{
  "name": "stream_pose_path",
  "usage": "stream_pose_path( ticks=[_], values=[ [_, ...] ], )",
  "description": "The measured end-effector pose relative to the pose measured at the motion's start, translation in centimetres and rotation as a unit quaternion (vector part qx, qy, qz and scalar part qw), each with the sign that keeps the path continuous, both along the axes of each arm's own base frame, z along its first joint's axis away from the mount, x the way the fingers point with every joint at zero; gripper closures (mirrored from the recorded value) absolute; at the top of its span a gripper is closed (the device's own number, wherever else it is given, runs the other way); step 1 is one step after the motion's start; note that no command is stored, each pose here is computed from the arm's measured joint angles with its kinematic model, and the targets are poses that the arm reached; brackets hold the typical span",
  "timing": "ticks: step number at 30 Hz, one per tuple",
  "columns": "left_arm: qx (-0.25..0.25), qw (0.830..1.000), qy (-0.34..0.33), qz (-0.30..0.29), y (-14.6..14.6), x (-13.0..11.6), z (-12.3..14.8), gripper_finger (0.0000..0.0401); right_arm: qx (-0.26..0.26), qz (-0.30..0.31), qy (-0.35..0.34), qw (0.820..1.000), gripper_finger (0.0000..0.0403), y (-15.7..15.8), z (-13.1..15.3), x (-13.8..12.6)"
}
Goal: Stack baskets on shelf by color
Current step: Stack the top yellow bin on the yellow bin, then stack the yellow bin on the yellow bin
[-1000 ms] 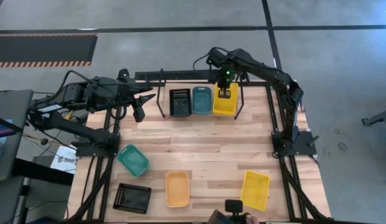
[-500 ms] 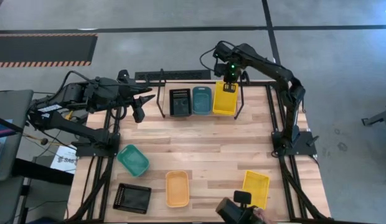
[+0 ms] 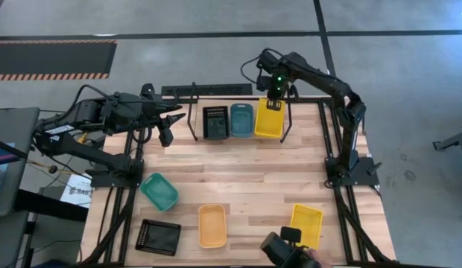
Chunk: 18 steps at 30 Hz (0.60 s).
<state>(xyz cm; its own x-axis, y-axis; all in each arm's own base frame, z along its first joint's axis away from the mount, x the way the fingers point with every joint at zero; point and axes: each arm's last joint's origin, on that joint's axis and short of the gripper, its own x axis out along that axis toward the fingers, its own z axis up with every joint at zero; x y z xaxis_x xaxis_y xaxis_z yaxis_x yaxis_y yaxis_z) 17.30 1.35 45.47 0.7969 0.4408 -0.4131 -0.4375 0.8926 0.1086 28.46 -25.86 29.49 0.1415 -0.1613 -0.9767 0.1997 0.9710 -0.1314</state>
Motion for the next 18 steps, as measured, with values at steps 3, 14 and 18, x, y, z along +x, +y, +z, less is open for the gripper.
stream_pose_path(
  ticks=[3,14,18],
  values=[
    [0.0,1.0,0.0,0.0,0.0,0.0,0.0,0.0293,0.014,0.0,0.016,1.0,0.0352,0.1,-1.5,-0.2],
    [0.003,1.0,0.0,0.002,0.0,0.0,0.0,0.0293,-0.018,-0.007,0.002,1.0,0.0379,-0.1,-2.1,0.5],
    [0.003,1.0,0.0,0.002,0.0,0.0,0.0,0.0293,-0.046,-0.008,-0.016,0.999,0.0389,0.6,1.0,1.2]
  ],
)
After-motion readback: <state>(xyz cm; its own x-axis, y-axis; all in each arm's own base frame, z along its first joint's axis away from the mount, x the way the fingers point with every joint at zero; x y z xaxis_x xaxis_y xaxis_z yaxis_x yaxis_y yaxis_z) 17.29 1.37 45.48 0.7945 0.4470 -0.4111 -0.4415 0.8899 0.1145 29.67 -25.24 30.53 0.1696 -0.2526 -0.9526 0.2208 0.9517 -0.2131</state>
